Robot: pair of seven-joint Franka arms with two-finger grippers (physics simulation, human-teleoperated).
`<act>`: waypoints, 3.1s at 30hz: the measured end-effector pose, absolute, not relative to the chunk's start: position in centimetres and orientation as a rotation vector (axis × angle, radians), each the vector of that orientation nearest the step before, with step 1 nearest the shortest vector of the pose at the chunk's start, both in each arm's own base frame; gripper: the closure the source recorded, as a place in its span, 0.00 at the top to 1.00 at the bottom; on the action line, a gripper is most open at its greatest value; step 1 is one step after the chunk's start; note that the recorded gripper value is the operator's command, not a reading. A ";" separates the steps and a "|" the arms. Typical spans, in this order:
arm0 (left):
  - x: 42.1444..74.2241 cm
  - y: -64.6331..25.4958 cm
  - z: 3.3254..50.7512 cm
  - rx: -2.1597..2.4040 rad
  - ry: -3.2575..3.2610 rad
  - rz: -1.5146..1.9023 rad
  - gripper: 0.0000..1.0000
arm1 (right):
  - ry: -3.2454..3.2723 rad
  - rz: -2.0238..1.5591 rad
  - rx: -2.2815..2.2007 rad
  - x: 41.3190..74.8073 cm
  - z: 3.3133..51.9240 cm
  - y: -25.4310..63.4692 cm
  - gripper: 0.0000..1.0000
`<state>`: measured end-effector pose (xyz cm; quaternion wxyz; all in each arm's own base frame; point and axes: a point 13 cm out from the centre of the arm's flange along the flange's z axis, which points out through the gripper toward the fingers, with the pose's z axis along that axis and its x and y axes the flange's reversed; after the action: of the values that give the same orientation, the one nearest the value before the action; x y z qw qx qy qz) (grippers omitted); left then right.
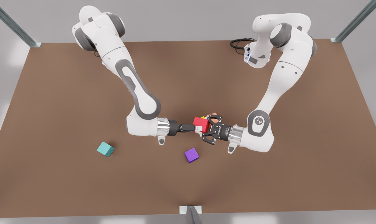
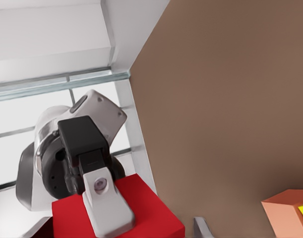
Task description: Pick up red wooden cube and pass to hand red wooden cube and place in blue wooden cube
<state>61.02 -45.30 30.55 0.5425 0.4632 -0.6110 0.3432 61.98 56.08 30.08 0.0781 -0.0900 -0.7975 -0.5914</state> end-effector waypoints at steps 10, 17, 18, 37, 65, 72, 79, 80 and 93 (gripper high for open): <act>61.0 -45.3 30.6 1.101 -1.448 0.812 0.55 | -2.383 -1.775 -0.238 61.3 30.7 56.7 0.94; 61.0 -45.3 30.6 1.103 -1.447 0.811 0.55 | -2.382 -1.781 -0.221 61.0 30.8 57.1 0.87; 61.0 -45.3 30.6 1.104 -1.447 0.811 0.55 | -2.381 -1.782 -0.216 61.0 30.9 57.2 0.87; 61.3 -44.8 30.6 1.109 -1.443 0.812 0.55 | -2.371 -1.814 -0.179 60.8 31.7 58.0 0.49; 65.7 -29.6 31.8 1.127 -1.578 0.808 1.00 | -2.425 -1.829 -0.134 66.3 32.8 47.9 0.46; 64.0 -15.3 39.6 0.981 -2.686 0.080 1.00 | -2.652 -1.384 0.087 68.2 27.9 30.0 0.44; 57.3 -11.8 42.3 0.655 -2.899 -0.261 1.00 | -2.862 -0.676 0.246 68.1 26.7 13.2 0.44; 57.4 -12.7 41.7 0.578 -2.906 -0.250 1.00 | -2.875 -0.596 0.242 68.1 26.5 11.3 0.44; 57.4 -16.6 38.2 -0.014 -2.901 -0.170 1.00 | -2.979 -0.109 0.242 70.1 19.5 4.9 0.43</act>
<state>57.37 -16.56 38.18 0.1173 -0.0048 -0.9914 -0.0581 70.13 4.94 19.54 0.0751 0.0808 -0.9932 -0.0363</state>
